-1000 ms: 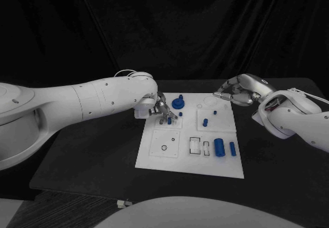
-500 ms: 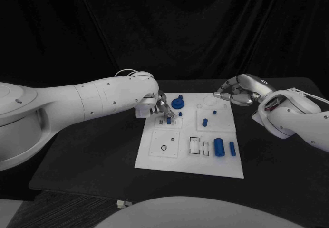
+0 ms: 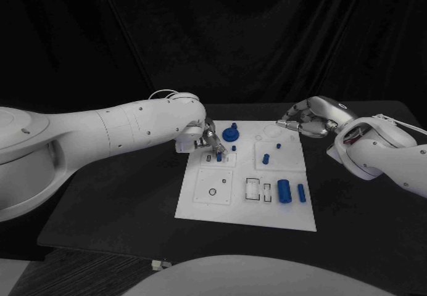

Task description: Assemble the parts on the task board

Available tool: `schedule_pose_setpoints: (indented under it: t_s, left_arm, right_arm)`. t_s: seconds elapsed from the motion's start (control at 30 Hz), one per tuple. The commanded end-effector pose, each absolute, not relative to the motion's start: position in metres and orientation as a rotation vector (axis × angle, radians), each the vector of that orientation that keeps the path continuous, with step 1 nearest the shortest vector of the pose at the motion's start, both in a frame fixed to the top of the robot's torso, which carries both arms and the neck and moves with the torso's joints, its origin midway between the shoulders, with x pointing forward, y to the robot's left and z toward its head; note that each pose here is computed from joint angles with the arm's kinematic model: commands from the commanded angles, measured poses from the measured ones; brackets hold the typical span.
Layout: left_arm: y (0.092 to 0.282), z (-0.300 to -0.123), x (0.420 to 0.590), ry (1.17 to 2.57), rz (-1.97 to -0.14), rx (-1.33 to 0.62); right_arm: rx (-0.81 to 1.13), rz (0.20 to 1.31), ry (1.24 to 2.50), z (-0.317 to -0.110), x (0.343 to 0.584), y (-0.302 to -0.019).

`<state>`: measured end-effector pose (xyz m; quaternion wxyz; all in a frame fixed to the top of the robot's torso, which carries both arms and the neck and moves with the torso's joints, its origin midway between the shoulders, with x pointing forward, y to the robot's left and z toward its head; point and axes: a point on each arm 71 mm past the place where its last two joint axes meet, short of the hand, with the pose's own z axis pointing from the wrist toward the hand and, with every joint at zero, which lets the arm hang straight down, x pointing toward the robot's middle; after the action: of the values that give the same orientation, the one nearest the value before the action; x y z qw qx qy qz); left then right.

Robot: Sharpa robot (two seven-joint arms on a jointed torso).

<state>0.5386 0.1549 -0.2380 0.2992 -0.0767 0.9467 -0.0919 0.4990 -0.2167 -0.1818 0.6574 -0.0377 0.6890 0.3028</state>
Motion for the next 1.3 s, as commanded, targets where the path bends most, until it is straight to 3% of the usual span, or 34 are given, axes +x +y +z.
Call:
schedule_pose_setpoints:
  t_s: [0.03, 1.3]
  left_arm:
    - [0.1538, -0.2397, 0.5368, 2.541, -0.241, -0.185]
    - [0.1538, -0.2363, 0.5344, 2.471, -0.341, -0.210]
  right_arm:
    - [-0.077, 0.676, 1.567, -0.1831, 0.4989, -0.2175]
    - [-0.073, 0.672, 1.576, -0.1863, 0.4987, -0.2181]
